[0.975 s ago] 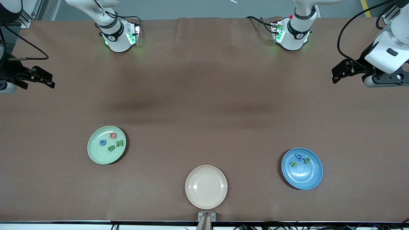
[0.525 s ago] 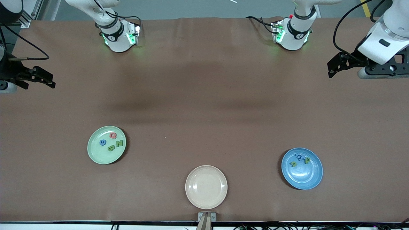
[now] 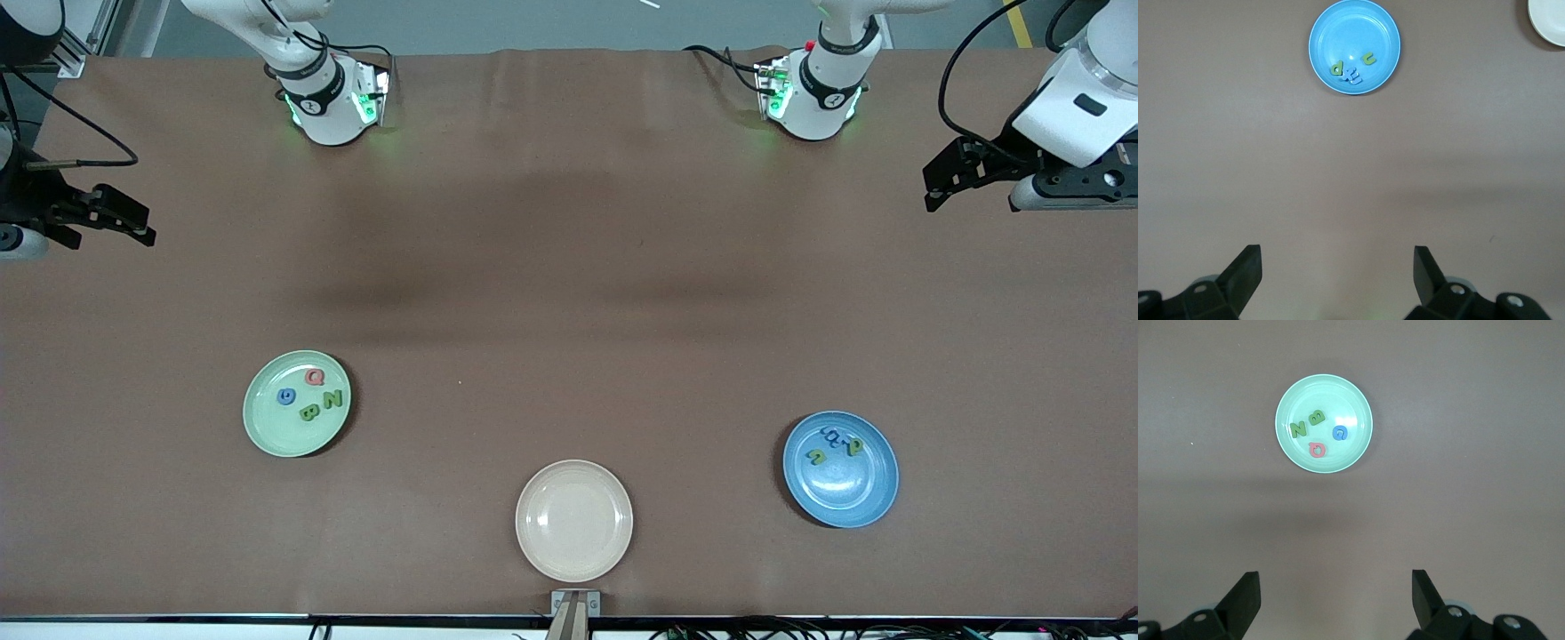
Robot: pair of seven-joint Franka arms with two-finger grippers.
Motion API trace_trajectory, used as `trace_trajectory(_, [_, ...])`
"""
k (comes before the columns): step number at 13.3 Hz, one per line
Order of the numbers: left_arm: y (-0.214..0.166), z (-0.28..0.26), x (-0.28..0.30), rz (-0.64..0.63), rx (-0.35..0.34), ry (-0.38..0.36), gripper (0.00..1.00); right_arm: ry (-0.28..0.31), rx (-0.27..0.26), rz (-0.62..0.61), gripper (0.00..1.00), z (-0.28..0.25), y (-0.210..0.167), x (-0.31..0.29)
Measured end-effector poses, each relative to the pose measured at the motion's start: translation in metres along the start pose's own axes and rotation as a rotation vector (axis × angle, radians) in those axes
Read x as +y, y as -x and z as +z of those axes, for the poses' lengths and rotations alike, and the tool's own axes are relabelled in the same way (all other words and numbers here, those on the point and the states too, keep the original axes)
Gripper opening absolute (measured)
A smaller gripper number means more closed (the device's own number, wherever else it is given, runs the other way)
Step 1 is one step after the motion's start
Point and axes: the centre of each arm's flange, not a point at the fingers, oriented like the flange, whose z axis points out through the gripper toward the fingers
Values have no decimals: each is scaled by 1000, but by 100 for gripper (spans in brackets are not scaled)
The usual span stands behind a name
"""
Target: Sort upper and lower case letters into plates
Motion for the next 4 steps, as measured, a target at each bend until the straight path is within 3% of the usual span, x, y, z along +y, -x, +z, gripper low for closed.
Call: trace_trajectory(4, [0,-2,0,0,4,0,100,1,11,-6,100,-1,-1,-3])
